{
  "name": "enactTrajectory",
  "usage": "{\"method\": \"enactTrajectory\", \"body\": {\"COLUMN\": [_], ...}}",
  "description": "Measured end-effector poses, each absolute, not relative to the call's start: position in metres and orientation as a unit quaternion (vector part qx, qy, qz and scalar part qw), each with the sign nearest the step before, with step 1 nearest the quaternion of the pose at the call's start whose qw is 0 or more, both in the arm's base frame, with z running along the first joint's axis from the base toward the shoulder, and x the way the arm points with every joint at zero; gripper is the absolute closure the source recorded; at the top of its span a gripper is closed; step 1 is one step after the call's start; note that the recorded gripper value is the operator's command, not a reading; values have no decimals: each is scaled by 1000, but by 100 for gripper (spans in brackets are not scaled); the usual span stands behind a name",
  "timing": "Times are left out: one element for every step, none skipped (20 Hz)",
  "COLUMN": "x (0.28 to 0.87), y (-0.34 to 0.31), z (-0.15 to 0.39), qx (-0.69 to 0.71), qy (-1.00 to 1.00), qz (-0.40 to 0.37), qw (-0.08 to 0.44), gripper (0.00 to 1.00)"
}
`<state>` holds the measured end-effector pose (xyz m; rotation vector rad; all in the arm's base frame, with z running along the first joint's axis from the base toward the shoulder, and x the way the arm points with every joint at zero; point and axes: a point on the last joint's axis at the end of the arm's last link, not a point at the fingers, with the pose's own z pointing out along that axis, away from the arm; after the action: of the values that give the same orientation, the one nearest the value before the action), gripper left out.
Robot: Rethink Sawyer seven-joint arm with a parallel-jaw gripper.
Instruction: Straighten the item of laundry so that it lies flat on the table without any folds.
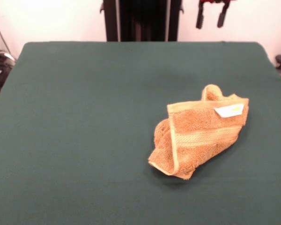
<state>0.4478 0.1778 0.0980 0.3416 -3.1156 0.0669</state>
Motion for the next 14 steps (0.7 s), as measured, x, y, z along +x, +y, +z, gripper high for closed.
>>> {"method": "enactTrajectory", "body": {"x": [446,445,444,442,442,442,443,446,447,450,454,458,463,468], "y": [179,179,180,181,181,181,181,182,183,184,184,185,186,187], "z": [95,93,90,88,87,86,86,86,86,86,85,84,83,81], "qx": [109,109,109,109,108,107,106,106,106,105,105,105,106,107], "qy": [-994,-994,-994,-994,-994,-994,-994,-994,-994,-994,-994,-994,-994,-994], "qz": [21,21,20,20,20,20,19,19,19,19,19,19,19,20], "qw": [6,9,12,15,16,17,17,15,13,11,9,6,4,0], "gripper": [0,0,0,0,0,0,0,0,0,0,0,0,0,0]}}
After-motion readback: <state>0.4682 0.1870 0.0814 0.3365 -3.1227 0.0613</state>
